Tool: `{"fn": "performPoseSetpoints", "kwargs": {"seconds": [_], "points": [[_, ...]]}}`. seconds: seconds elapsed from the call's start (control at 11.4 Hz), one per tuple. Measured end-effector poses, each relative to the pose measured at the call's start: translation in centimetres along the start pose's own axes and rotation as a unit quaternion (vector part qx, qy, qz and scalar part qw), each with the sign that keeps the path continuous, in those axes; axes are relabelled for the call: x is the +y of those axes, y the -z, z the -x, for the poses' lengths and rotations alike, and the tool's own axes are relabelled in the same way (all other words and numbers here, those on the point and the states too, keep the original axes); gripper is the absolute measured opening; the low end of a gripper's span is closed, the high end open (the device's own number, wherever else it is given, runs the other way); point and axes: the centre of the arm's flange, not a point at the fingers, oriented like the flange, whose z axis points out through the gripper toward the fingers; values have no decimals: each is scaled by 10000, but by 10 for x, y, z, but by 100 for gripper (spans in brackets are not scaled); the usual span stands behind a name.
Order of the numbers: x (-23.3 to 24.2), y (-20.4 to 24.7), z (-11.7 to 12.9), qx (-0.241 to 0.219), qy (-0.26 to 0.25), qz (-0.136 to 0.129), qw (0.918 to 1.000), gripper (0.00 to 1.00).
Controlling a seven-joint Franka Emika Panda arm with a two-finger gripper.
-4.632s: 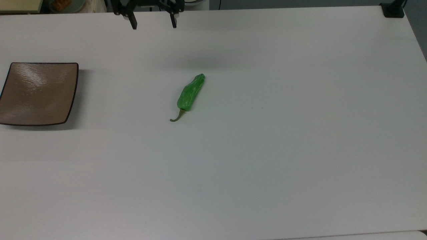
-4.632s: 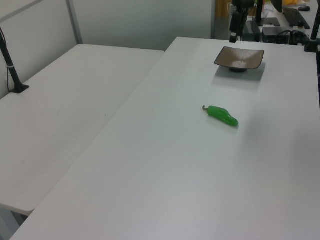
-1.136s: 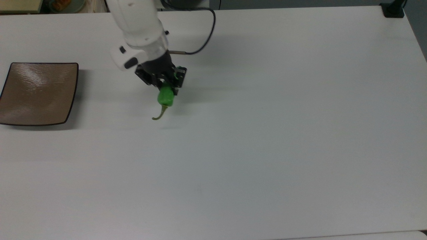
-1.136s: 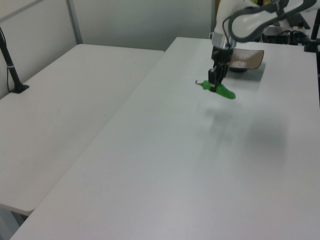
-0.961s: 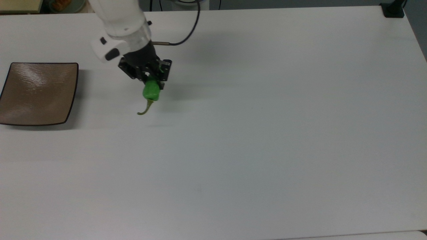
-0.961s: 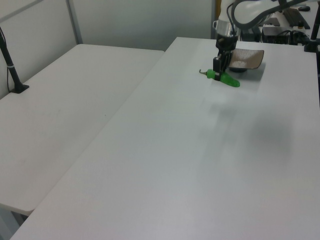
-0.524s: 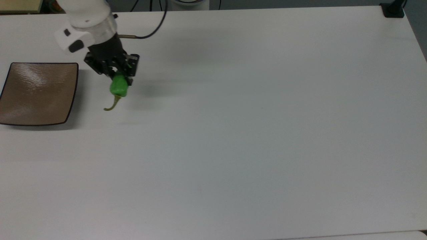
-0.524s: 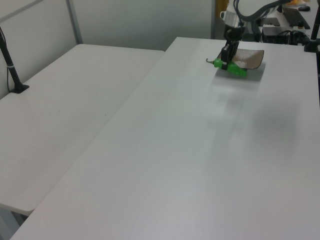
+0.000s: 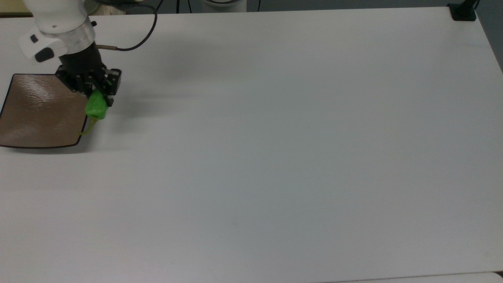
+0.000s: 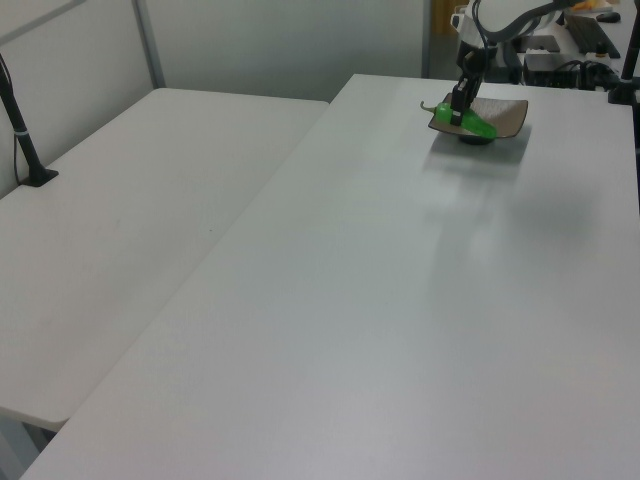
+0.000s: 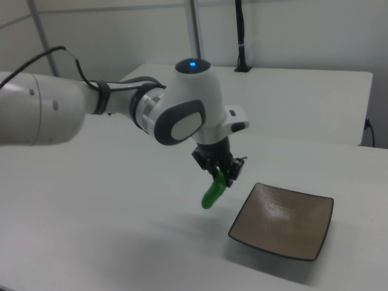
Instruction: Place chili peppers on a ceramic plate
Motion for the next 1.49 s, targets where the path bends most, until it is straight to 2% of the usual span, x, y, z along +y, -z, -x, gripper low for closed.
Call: {"fn": "performPoseSetpoints", "kwargs": {"seconds": [0.52,0.87,1.05,1.31,1.49], "points": [[63,-20,-1,119,-84,211,9997,41],[66,-18,-3,158,-98,229,9996,98],[66,-13,-6,212,-154,239,9994,100],[54,-8,-12,257,-702,170,9971,100],[36,17,-11,-2,-766,-27,9971,100]]}}
